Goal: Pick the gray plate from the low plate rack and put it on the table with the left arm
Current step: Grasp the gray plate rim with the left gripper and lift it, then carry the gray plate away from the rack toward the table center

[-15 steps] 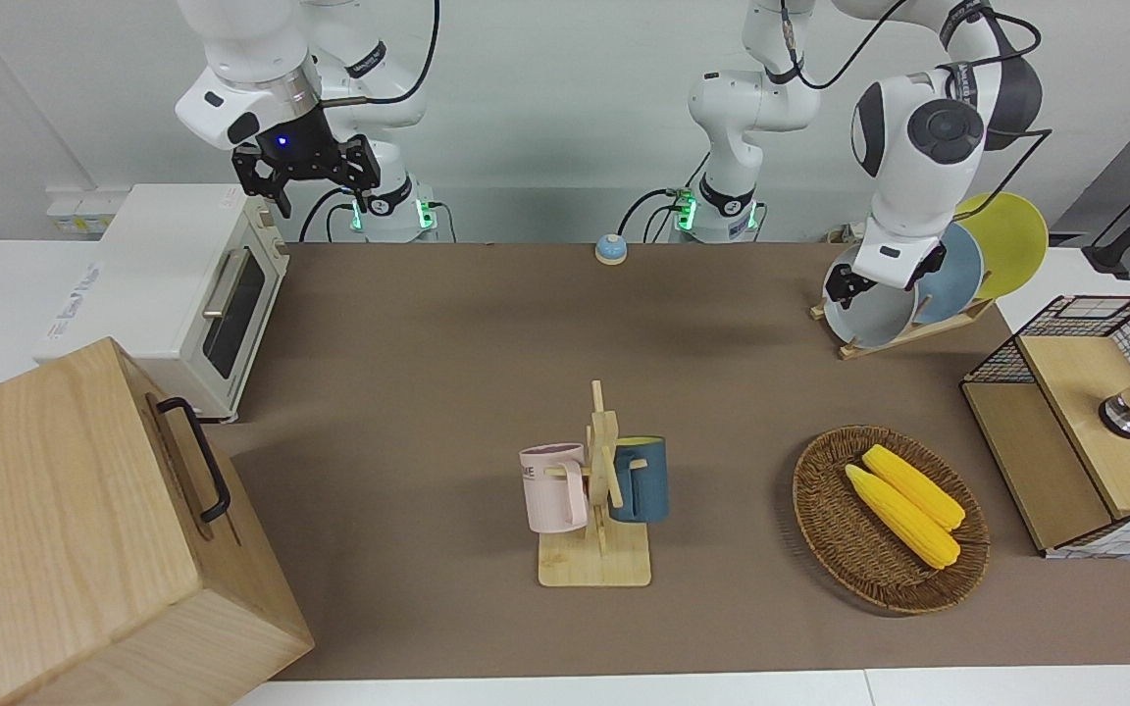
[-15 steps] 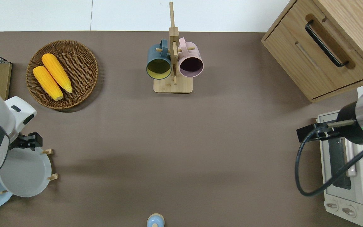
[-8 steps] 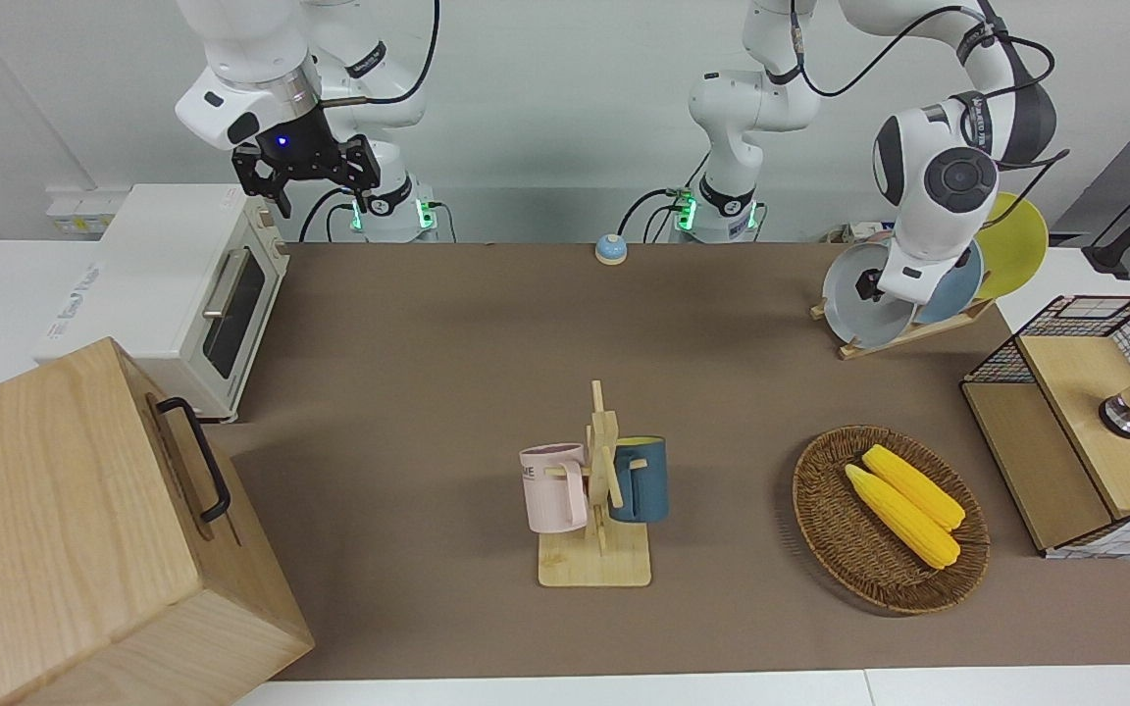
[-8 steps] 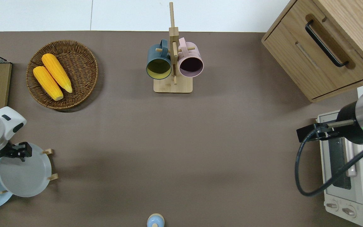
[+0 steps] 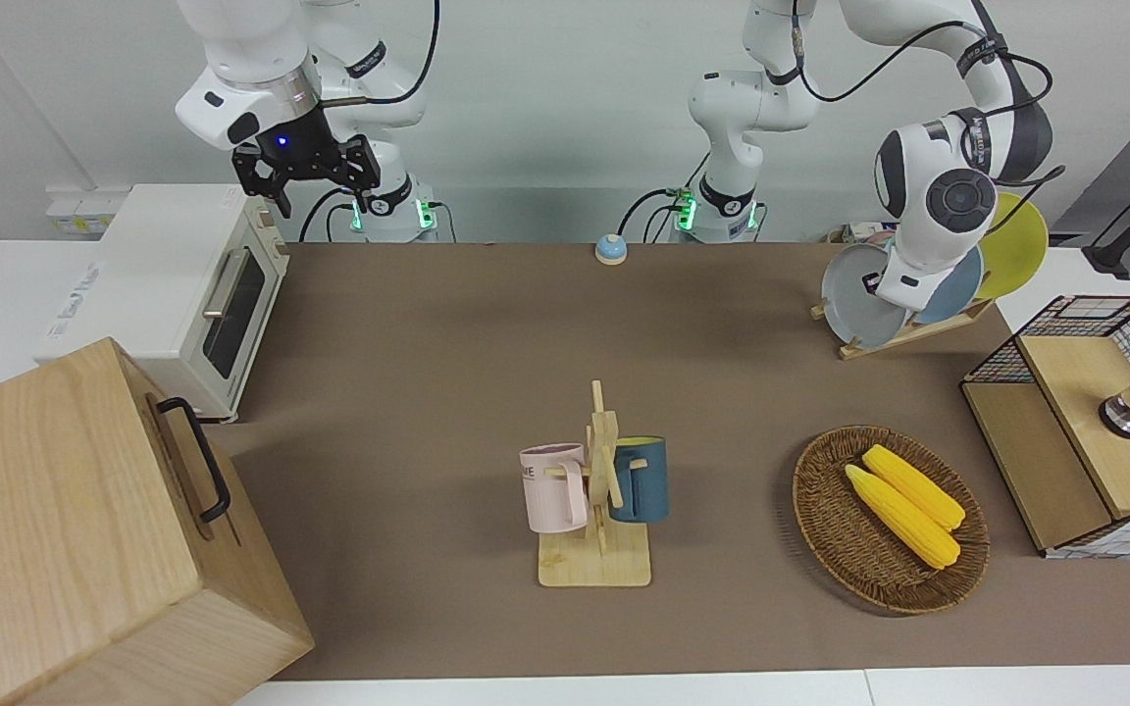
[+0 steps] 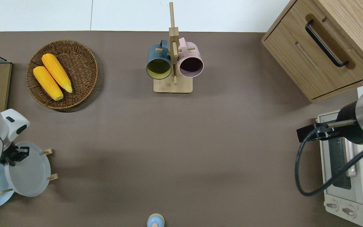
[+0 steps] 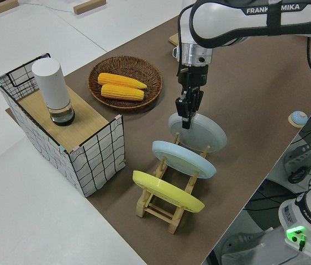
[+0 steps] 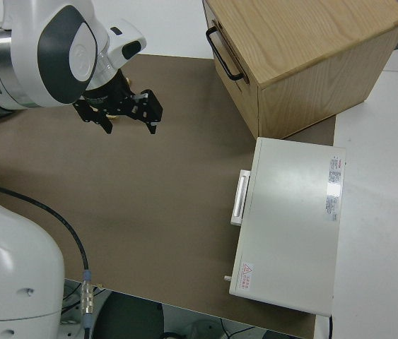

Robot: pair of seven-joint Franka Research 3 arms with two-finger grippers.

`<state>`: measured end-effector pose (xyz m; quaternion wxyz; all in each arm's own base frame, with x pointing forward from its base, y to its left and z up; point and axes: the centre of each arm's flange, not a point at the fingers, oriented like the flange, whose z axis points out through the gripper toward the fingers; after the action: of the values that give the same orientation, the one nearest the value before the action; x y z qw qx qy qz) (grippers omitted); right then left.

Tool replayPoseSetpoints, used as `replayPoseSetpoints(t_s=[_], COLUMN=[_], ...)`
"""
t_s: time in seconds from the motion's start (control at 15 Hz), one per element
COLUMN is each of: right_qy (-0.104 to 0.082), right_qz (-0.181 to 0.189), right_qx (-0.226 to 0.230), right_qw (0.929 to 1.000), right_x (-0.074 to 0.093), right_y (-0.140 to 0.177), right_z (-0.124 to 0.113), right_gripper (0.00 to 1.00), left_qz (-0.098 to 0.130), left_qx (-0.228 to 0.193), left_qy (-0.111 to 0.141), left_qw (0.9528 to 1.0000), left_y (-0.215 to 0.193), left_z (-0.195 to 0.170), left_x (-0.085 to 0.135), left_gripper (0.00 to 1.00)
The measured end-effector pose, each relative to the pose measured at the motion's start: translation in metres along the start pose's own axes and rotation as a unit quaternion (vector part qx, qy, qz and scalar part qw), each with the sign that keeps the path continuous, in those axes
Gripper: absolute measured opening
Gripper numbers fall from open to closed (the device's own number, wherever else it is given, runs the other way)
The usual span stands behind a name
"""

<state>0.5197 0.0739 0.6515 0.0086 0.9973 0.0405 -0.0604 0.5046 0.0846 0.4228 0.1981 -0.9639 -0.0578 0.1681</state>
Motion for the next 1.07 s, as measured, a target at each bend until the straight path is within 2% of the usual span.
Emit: replayPoseSetpoints(t_s=[0.4, 0.73, 0.93, 1.07], right_qy=[0.000, 0.000, 0.000, 0.000], right_qz=[0.000, 0.000, 0.000, 0.000], right_qx=[0.000, 0.000, 0.000, 0.000], right_qw=[1.0000, 1.0000, 1.0000, 1.0000], right_x=[0.000, 0.000, 0.000, 0.000], right_y=[0.000, 0.000, 0.000, 0.000], right_z=[0.000, 0.000, 0.000, 0.000], right_gripper=[0.99, 0.99, 0.99, 0.99], left_qz=[0.018, 0.036, 0.039, 0.042], left_qx=[0.000, -0.008, -0.052, -0.109], left_qy=[0.014, 0.015, 0.014, 0.016], left_qw=[0.9998, 0.9992, 0.9978, 0.9930], left_y=[-0.006, -0.021, -0.014, -0.003], left_z=[-0.016, -0.056, -0.076, -0.087], left_x=[-0.002, -0.010, -0.017, -0.020], left_gripper=[0.15, 0.15, 0.15, 0.15])
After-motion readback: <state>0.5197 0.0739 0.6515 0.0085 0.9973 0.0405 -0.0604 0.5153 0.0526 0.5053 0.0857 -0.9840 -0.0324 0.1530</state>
